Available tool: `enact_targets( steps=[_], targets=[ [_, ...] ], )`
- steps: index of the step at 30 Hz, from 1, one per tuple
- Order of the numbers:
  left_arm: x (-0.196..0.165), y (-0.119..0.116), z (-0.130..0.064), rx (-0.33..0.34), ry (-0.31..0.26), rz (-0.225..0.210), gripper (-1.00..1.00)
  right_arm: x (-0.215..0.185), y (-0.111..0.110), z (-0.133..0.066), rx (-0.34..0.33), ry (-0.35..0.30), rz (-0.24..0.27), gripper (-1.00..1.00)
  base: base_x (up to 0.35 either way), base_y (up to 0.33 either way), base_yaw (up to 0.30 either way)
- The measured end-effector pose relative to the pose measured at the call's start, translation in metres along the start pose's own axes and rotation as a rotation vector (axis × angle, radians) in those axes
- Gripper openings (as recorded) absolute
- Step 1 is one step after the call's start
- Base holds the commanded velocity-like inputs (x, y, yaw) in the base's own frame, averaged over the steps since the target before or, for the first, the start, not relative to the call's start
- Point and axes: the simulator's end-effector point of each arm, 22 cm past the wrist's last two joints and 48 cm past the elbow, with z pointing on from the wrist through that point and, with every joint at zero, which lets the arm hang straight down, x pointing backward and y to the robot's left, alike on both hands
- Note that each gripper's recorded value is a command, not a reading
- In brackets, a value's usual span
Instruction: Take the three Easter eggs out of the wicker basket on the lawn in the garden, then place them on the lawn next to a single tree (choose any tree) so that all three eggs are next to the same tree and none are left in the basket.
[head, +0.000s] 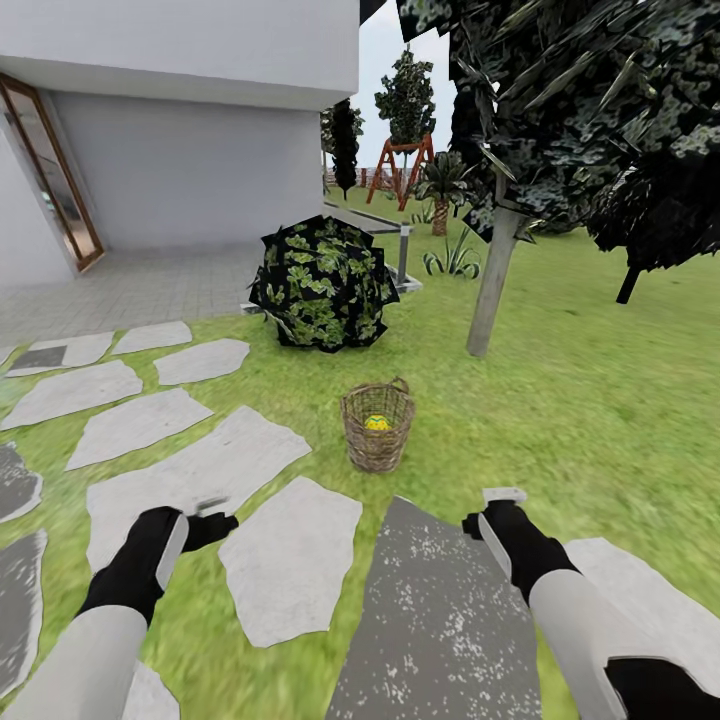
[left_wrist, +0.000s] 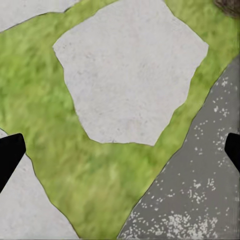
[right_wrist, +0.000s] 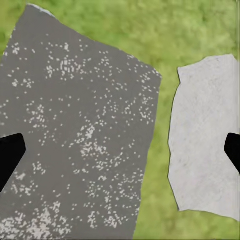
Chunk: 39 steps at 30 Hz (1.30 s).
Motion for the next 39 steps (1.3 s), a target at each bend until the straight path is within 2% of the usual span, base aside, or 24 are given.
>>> enact_targets(
  steps=[8,22,34,39],
  targets=[
    [0.026,-0.026,0.008,0.032,0.050,0.004,1.00,-0.001,-0.002,0.000,0.005,-0.003,-0.005,1.00,0.000,-0.257,0.000],
    [0.033,-0.030,0.009,0.038,0.063,0.006,1.00,-0.001,0.003,-0.001,-0.001,-0.004,-0.007,1.00,0.052,-0.321,0.015],
    [0.034,-0.031,0.009,0.039,0.065,0.004,1.00,0.000,0.003,-0.001,0.000,-0.002,-0.009,1.00,0.225,-0.274,0.267],
    [0.045,-0.030,0.013,0.037,0.091,0.006,1.00,0.000,0.003,-0.001,0.000,-0.002,-0.009,1.00,0.272,-0.234,0.297]
  ],
)
